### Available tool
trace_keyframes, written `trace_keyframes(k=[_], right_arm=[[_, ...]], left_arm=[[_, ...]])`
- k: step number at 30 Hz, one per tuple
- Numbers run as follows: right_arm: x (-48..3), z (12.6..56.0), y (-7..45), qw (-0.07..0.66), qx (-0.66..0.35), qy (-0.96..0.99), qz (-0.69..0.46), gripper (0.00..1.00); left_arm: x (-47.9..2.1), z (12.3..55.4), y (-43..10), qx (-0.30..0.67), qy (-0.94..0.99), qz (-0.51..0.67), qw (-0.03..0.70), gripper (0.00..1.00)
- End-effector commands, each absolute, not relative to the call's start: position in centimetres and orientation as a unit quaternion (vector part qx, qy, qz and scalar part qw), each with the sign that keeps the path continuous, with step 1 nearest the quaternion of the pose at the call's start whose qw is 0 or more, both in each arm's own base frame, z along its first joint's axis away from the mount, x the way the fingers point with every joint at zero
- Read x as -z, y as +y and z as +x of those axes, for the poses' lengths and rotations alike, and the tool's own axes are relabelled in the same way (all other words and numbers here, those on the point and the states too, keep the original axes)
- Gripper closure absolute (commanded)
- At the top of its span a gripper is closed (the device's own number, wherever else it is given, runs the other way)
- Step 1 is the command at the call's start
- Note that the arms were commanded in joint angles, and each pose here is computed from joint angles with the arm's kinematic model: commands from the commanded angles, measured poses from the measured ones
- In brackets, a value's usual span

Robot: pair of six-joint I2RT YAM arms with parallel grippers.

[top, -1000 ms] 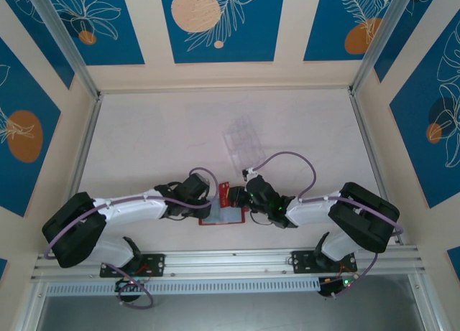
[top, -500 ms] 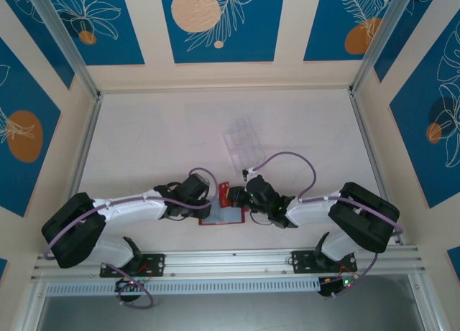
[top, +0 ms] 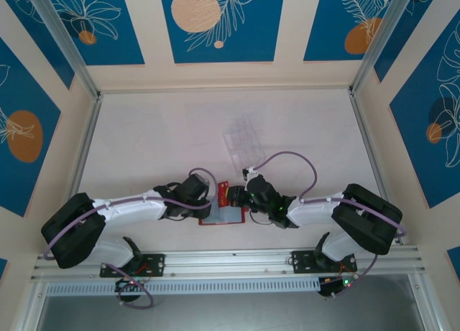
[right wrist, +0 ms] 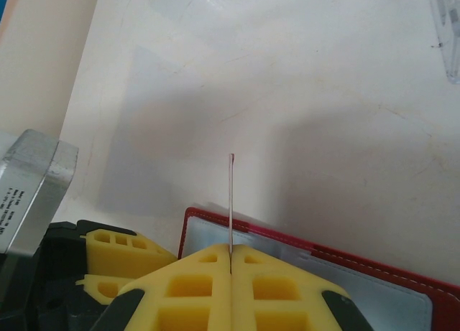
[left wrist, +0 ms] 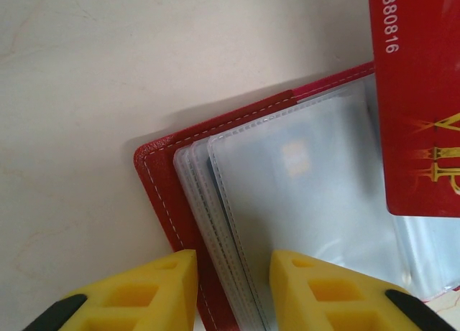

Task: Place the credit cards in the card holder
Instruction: Insert the credit card into the card slot.

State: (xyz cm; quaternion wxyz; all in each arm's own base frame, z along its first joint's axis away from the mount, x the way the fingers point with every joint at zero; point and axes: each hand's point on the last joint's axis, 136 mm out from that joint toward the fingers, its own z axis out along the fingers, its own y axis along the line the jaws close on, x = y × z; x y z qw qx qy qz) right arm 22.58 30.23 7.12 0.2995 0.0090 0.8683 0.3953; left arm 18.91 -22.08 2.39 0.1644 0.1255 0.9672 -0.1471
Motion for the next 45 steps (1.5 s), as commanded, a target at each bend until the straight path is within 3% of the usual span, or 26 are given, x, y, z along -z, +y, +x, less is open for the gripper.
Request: trace_keyframes(k=[1, 45], right_arm=[[-7.7, 22.8, 31.0, 0.302, -0.405, 0.863, 0.008, 1.00], [-2.9, 19.0, 28.3, 0.258, -0.371, 0.890, 0.061, 1.00]], left_arm=[[0.0, 17.2, -19.1, 0.096, 0.981, 0.117, 0.122, 0.68], [0.1, 17.3, -19.3, 0.093, 0.981, 0.119, 0.118, 0.68]])
